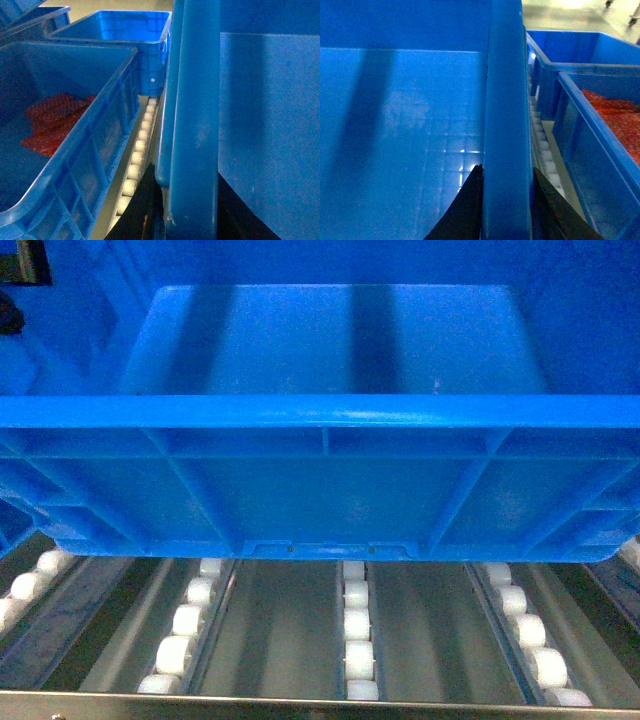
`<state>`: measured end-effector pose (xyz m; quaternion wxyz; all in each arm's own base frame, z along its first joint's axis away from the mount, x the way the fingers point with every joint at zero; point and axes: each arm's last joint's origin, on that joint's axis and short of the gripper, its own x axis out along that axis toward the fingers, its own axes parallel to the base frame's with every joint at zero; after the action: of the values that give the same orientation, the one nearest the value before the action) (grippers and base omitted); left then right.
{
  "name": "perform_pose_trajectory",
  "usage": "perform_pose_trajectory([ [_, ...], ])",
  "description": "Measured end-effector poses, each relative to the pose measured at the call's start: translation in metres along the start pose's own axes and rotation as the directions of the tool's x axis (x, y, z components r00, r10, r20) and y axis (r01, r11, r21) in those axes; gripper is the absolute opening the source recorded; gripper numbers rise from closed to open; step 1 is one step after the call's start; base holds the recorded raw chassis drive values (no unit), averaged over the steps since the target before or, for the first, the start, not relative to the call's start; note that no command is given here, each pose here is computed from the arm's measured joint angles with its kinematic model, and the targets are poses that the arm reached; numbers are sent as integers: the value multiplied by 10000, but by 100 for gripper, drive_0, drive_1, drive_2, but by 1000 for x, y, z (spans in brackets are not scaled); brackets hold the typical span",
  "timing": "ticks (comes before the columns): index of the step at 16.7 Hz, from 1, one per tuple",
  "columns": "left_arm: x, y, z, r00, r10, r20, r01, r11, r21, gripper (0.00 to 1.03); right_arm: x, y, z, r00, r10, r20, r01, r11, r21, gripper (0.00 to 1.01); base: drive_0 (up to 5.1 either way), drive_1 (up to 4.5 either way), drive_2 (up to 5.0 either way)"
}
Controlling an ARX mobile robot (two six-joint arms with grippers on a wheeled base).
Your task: Place box next to blue box on left shelf
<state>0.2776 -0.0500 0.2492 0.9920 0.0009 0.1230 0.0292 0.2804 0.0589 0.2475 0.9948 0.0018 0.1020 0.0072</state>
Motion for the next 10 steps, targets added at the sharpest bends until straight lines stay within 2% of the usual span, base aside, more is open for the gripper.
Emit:
perform_pose_trajectory([
  [2, 0, -1, 0, 9996, 20, 292, -23, 10000, 97, 16, -1, 3, -2, 9992, -355, -195, 351, 9993, -163, 21, 0, 0, 0],
  [3, 0, -2, -2, 9987, 126, 487, -138, 9996, 238, 15, -2, 4, -3, 9980, -562, -303, 555, 9982, -214, 21, 0, 0, 0],
  [4, 0, -4, -7, 9958, 269, 871, -289, 9993, 224, 15, -3, 6, -5, 9965, -673, -502, 659, 9974, -290, 21, 0, 0, 0],
  [6, 0, -6, -7, 9949, 285, 968, -323, 9987, 382, 15, -5, 6, -6, 9940, -443, -1002, 427, 9989, -177, 21, 0, 0, 0],
  [7, 0, -6, -9, 9968, 282, 748, -319, 9983, 483, 15, -6, 5, -9, 9890, -188, -1468, 185, 9998, -32, 21, 0, 0, 0],
  [8, 0, -7, -11, 9990, 252, 372, -274, 9978, 604, 15, -6, 3, -12, 9832, -106, -1822, 103, 9999, -24, 21, 0, 0, 0],
  [10, 2, -13, -21, 9970, 66, -775, -16, 9979, 642, 15, -4, -2, -18, 9723, -197, -2331, 199, 9998, -13, 21, 0, 0, 0],
])
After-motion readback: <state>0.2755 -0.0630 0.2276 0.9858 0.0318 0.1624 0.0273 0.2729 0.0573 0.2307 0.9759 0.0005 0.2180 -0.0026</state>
